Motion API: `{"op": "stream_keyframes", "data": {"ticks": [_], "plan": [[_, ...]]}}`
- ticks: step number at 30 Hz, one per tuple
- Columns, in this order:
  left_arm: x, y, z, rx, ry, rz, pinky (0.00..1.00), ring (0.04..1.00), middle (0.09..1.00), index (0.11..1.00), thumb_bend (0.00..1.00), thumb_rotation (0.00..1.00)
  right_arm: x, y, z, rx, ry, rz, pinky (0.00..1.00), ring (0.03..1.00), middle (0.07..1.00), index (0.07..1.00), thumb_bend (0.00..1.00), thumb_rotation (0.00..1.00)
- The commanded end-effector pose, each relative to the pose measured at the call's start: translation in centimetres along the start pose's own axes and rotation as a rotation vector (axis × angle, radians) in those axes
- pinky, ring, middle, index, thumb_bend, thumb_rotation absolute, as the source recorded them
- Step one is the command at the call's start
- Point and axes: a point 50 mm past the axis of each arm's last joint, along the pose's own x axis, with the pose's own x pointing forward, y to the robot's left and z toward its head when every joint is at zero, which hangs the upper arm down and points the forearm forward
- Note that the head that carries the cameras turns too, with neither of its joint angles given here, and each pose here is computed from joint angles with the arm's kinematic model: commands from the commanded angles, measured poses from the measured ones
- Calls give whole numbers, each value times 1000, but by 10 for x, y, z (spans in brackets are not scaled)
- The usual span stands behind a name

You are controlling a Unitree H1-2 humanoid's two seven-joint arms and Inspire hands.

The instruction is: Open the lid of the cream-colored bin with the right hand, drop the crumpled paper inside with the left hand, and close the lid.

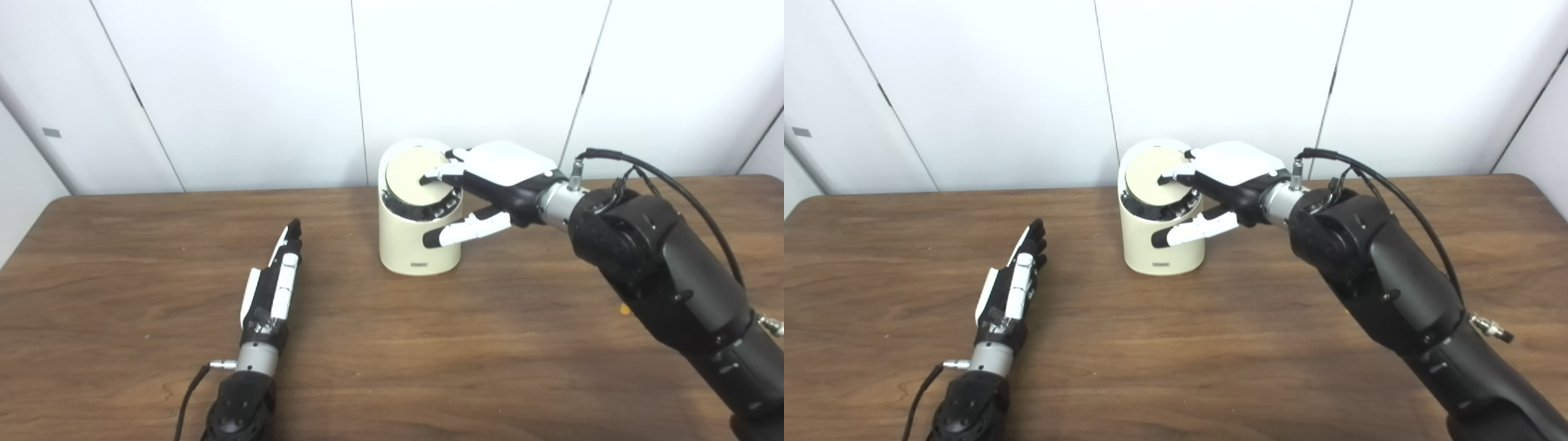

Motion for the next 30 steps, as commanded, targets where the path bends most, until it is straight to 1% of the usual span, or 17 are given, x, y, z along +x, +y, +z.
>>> {"op": "stream_keyframes", "data": {"ticks": [1,3,5,6,10,17,20,30], "plan": [[-4,-4,-3,-5,12,-1,1000,1000,1000,1000,542,1000,1,0,0,-31,-1,17,1000,1000,884,880,725,1000],[-4,-4,-2,-8,12,-1,1000,1000,1000,1000,541,1000,0,1,0,-47,6,46,1000,1000,883,890,741,1000],[-4,-4,-2,-9,8,-1,1000,1000,1000,1000,535,1000,0,2,1,-57,11,82,1000,1000,885,893,779,1000],[-4,-4,-2,-9,7,0,1000,1000,1000,1000,530,1000,0,2,1,-59,11,94,1000,1000,879,885,805,1000],[-5,-4,-1,-1,11,-1,1000,1000,1000,1000,533,1000,1,6,3,-74,21,143,1000,1000,865,857,846,1000],[-5,-4,0,-9,10,-1,1000,1000,1000,1000,536,1000,3,12,4,-98,40,196,1000,1000,884,824,797,1000],[-5,-4,1,-18,8,1,1000,1000,1000,1000,538,1000,3,13,3,-96,45,202,1000,1000,884,830,781,1000],[-5,-5,2,-34,10,3,1000,1000,1000,1000,525,1000,2,14,6,-92,48,205,1000,1000,896,855,791,1000]]}}
